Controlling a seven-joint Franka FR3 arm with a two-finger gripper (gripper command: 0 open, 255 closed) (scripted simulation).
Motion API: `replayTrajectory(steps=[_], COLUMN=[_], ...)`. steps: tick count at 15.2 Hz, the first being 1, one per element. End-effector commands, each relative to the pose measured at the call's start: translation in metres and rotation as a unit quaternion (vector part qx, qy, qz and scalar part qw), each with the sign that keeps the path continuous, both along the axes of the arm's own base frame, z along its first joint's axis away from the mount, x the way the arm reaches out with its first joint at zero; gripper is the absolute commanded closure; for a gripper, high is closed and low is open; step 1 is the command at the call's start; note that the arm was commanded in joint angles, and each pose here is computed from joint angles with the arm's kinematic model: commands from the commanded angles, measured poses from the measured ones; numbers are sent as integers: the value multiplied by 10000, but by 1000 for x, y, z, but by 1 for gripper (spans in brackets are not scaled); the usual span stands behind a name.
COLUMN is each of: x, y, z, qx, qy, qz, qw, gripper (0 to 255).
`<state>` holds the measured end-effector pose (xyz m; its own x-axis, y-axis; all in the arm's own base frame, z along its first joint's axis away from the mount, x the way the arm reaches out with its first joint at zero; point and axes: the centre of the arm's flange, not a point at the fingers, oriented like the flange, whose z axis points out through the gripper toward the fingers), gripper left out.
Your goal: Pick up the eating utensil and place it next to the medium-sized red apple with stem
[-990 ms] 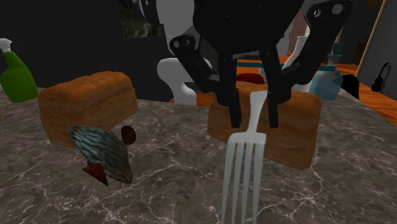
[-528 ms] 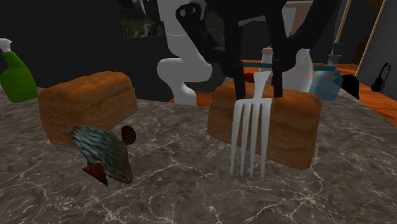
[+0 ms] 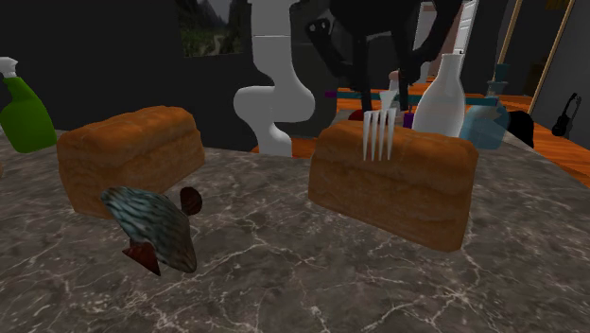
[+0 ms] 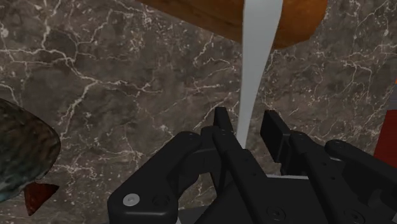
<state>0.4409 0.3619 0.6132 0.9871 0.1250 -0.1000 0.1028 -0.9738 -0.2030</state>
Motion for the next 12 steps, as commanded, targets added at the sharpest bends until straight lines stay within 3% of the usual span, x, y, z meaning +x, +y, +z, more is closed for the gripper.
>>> replayTrajectory(steps=[1,12], x=[-25,-169], y=[-3,-24], z=[1,2], qx=[0,0], qy=[-3,-3], qz=[-5,-5], qw=[10000,10000], gripper=[255,255])
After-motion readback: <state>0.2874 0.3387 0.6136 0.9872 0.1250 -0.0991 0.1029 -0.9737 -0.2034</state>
